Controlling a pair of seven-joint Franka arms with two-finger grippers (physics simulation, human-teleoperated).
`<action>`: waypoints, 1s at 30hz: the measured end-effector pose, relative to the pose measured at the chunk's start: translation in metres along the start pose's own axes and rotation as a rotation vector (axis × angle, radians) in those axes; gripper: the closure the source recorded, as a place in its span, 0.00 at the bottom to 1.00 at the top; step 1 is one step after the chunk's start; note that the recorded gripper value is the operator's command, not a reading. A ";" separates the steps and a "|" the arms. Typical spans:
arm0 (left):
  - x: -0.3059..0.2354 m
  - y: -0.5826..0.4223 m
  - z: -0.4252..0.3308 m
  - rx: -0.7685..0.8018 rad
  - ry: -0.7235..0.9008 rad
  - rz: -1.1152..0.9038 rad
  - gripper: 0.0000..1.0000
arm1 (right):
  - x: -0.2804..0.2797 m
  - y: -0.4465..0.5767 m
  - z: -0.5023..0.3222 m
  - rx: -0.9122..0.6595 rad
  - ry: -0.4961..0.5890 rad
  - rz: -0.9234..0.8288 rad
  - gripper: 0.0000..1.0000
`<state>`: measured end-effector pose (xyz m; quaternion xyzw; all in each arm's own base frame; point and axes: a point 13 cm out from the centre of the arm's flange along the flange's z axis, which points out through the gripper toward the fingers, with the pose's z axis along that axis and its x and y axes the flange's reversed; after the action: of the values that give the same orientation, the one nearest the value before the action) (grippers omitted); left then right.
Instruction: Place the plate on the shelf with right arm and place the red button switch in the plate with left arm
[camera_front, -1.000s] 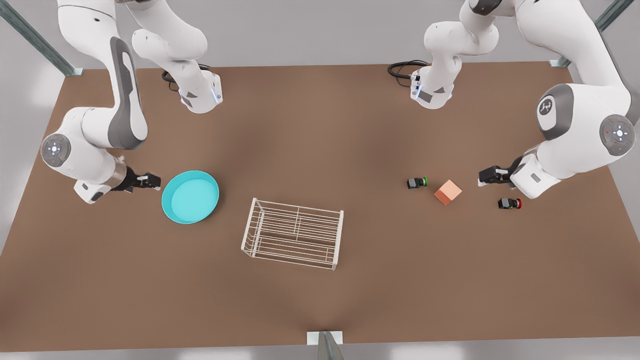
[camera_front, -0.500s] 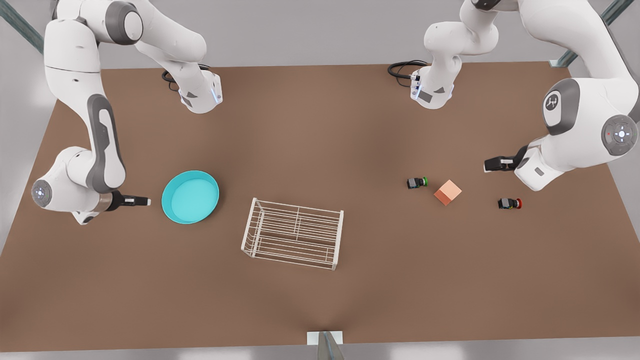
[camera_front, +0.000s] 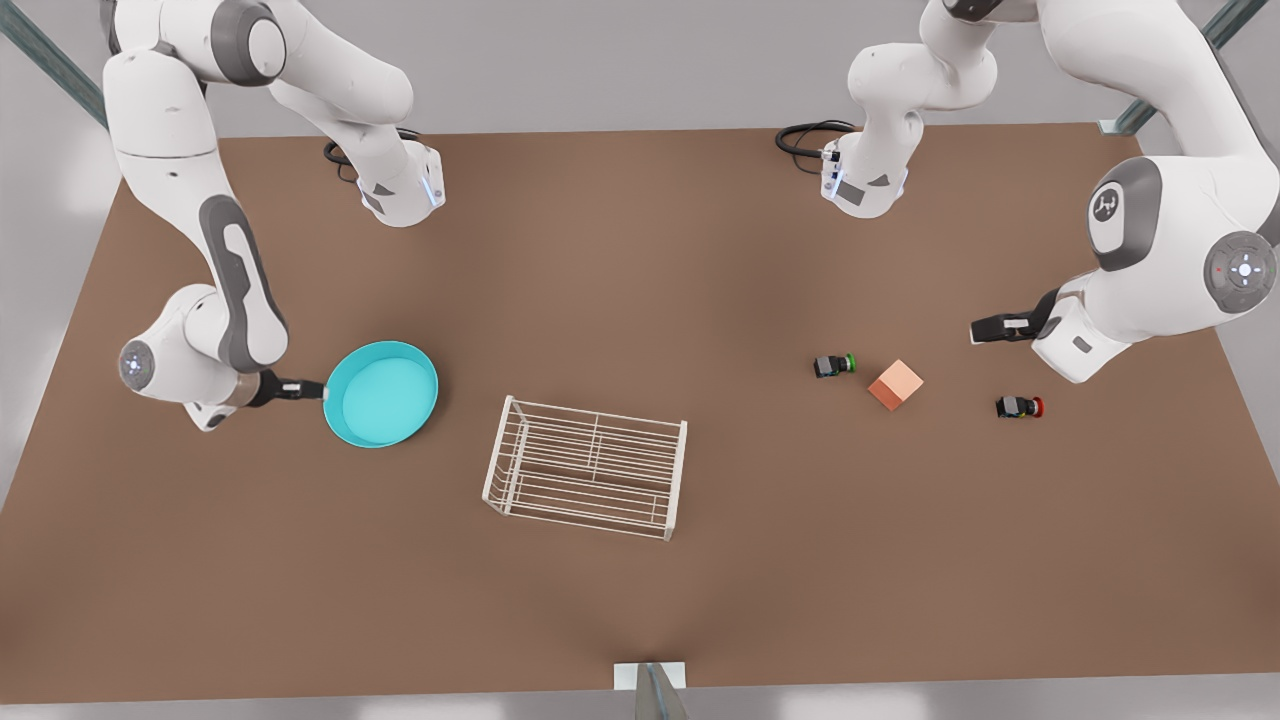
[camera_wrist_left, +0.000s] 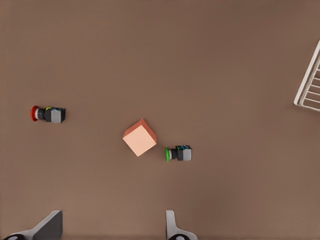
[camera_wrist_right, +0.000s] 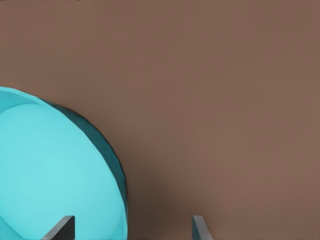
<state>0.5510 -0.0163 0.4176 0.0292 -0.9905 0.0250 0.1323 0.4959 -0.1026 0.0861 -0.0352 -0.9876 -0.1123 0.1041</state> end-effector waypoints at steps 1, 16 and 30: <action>0.000 0.000 0.000 0.000 0.000 -0.002 0.00 | -0.002 0.001 0.003 -0.009 -0.005 0.004 0.11; 0.000 0.000 0.000 -0.001 0.000 -0.019 0.00 | -0.012 0.008 0.029 0.004 -0.090 -0.033 0.26; -0.001 0.000 0.000 -0.002 -0.001 -0.027 0.00 | 0.000 0.015 0.034 -0.079 -0.048 -0.023 0.61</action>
<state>0.5521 -0.0162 0.4176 0.0424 -0.9900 0.0224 0.1324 0.4903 -0.0800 0.0571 -0.0304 -0.9849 -0.1515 0.0775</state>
